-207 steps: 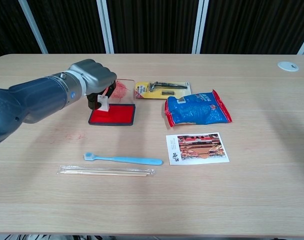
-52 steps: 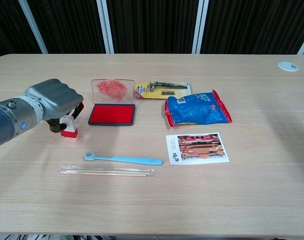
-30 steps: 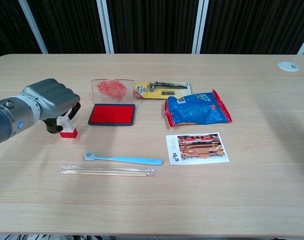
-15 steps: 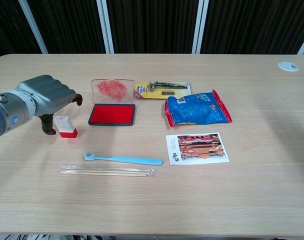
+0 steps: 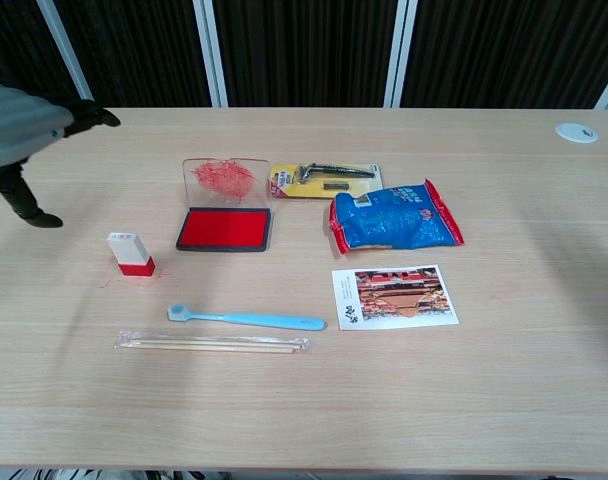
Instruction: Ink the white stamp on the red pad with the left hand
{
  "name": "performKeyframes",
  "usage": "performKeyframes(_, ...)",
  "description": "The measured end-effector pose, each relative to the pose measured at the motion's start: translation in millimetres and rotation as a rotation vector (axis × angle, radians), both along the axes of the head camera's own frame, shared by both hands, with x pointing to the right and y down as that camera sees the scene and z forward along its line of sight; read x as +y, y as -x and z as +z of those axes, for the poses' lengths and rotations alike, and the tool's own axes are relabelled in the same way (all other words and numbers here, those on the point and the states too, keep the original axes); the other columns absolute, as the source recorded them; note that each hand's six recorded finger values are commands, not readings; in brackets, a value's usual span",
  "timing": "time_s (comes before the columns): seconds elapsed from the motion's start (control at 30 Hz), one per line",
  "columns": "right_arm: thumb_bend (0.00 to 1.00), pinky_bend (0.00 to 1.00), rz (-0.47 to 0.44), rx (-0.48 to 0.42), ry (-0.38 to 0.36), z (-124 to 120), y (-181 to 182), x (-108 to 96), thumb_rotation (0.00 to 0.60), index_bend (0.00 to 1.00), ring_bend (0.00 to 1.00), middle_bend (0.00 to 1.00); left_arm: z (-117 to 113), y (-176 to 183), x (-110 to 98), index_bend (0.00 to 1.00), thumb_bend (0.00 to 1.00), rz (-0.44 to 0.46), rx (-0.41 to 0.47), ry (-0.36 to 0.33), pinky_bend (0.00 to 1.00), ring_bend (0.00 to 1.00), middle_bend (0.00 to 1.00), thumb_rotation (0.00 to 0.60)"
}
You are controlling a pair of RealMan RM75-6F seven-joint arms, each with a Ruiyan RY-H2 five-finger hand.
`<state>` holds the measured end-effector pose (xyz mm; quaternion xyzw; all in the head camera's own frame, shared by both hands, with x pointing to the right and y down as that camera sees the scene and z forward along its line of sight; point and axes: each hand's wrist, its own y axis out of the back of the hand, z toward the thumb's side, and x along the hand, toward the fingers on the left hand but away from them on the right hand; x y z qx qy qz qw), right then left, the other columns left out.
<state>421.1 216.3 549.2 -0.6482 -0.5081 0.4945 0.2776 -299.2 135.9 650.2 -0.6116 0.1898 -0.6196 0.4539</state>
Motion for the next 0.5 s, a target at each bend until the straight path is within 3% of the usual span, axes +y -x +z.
performKeyframes(0.17,0.11,0.19,-0.009,0.035,-0.002,1,0,0,0.600,0.00,0.00,0.00,-26,32,12,0.00,0.08,-0.066,0.079,-0.066,0.00,0.00,0.00,0.600)
performKeyframes(0.5,0.11,0.19,-0.022,0.091,-0.020,2,3,1,0.600,0.00,0.00,0.00,-63,104,63,0.00,0.08,-0.232,0.233,-0.179,0.00,0.00,0.00,0.600)
